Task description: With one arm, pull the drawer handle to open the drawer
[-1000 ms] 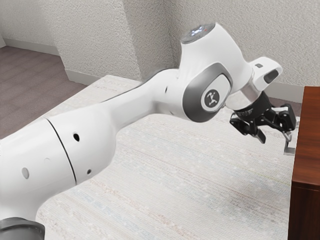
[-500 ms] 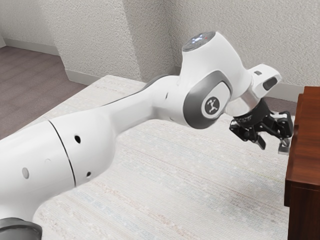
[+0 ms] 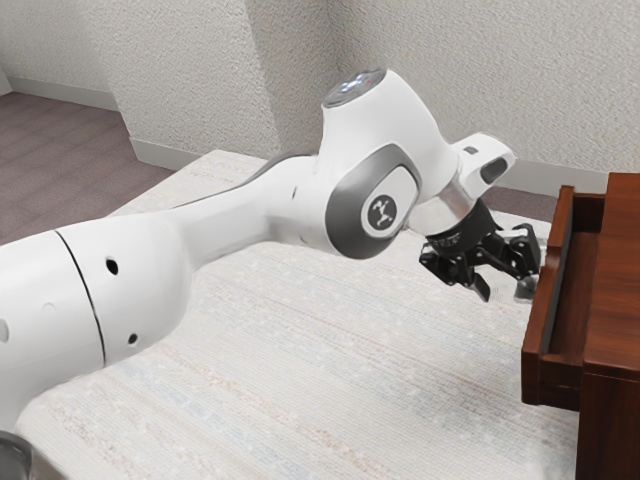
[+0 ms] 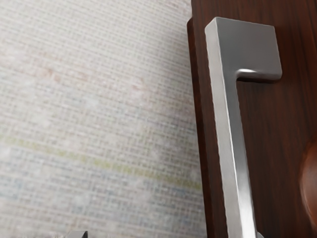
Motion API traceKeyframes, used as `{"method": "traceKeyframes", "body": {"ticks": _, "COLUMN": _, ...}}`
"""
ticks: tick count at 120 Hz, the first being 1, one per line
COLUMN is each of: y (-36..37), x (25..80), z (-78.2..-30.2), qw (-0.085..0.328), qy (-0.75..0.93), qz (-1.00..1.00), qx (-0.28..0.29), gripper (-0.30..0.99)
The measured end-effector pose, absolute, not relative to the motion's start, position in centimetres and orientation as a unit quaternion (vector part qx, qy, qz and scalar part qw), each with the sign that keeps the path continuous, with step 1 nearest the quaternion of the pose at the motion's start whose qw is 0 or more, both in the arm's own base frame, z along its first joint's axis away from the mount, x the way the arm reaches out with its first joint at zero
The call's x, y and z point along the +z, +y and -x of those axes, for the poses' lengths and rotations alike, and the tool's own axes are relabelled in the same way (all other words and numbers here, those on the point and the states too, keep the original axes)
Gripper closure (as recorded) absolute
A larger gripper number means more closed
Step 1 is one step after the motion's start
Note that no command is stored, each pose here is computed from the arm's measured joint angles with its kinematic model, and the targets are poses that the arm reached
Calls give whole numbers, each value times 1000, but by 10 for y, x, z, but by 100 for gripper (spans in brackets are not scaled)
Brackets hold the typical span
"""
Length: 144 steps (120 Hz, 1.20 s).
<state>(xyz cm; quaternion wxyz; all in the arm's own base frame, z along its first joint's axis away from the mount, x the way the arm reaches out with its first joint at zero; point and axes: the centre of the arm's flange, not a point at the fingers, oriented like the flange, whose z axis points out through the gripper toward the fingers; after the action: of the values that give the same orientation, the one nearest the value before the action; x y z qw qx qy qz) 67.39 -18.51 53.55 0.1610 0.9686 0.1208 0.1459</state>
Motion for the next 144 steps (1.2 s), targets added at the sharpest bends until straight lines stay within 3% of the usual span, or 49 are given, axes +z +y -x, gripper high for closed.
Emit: {"method": "traceKeyframes", "body": {"ticks": 144, "y": -119, "x": 544, "z": -650, "qw": 145, "qy": 153, "qz": -963, "qx": 166, "gripper": 35}}
